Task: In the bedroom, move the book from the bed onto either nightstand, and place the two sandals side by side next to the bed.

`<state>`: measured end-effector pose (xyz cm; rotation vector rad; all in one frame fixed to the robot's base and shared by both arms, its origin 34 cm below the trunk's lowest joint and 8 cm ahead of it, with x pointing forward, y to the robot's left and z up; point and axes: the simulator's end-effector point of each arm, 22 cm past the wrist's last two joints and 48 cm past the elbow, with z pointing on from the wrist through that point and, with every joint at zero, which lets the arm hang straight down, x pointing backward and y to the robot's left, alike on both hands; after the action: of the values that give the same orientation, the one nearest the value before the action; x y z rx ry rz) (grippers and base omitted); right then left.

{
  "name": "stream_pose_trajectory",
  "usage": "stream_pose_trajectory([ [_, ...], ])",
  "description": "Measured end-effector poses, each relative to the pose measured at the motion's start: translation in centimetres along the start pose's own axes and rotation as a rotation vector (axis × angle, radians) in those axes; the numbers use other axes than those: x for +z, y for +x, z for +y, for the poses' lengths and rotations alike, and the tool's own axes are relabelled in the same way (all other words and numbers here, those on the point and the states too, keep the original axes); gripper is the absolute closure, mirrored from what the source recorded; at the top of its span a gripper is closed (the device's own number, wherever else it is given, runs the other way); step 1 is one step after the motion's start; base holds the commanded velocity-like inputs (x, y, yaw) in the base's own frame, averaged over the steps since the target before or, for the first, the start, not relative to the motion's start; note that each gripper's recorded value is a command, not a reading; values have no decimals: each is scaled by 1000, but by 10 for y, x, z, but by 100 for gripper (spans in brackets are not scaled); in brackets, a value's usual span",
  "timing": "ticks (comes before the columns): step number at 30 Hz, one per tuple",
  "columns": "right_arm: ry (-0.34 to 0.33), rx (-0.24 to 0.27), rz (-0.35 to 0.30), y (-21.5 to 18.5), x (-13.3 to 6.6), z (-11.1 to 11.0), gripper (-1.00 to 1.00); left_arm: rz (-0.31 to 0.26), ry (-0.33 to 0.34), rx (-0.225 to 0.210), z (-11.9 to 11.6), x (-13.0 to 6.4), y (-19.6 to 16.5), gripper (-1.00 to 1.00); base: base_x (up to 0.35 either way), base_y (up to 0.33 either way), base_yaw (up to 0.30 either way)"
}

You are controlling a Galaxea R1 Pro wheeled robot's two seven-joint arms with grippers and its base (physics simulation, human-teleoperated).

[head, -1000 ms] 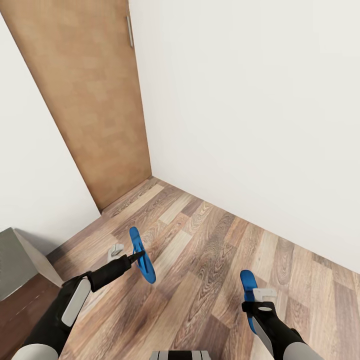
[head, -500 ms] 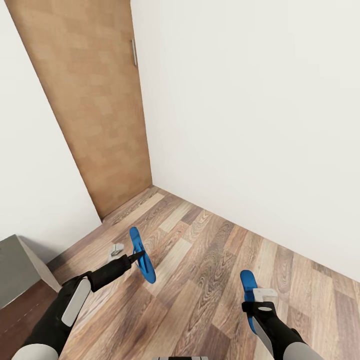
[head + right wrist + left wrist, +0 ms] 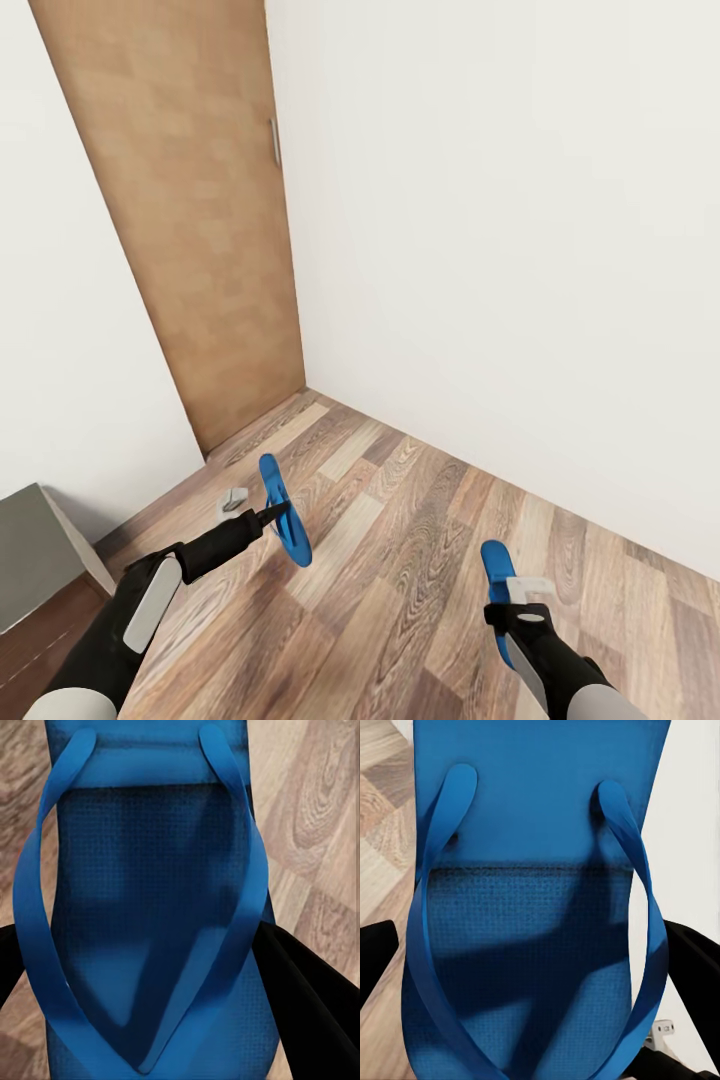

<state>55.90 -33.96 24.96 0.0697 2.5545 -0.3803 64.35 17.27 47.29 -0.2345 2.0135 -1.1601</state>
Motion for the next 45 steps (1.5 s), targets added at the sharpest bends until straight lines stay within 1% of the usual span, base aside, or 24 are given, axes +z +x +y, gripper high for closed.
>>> stream_pose_trajectory([
  [4, -1, 1, 0, -5, -5, -1, 100, -9, 8, 11, -8, -2, -5, 100, 0, 0, 0],
  [11, -11, 9, -22, -18, -13, -2, 100, -25, 23, 29, -21, -7, -15, 100, 0, 0, 0],
  [12, -24, 10, -26, -19, -14, 0, 100, -28, 25, 31, -23, -7, -16, 100, 0, 0, 0],
  [14, -72, 12, -29, -22, -17, 9, 100, -33, 29, 37, -27, -9, -19, 100, 0, 0, 0],
  [17, -158, 6, 1, -19, -22, 26, 100, -40, 35, 45, -32, -11, -23, 100, 0, 0, 0],
  [19, -193, 3, 17, -19, -26, 33, 100, -44, 39, 50, -36, -12, -25, 100, 0, 0, 0],
  [20, -199, 3, 13, -23, -28, 33, 100, -47, 41, 53, -38, -13, -27, 100, 0, 0, 0],
  [24, -209, 8, -10, -37, -35, 33, 100, -53, 47, 61, -46, -15, -32, 100, 0, 0, 0],
  [45, -206, 6, -13, -75, -67, 22, 100, -53, 47, 61, -80, -19, -66, 100, 0, 0, 0],
])
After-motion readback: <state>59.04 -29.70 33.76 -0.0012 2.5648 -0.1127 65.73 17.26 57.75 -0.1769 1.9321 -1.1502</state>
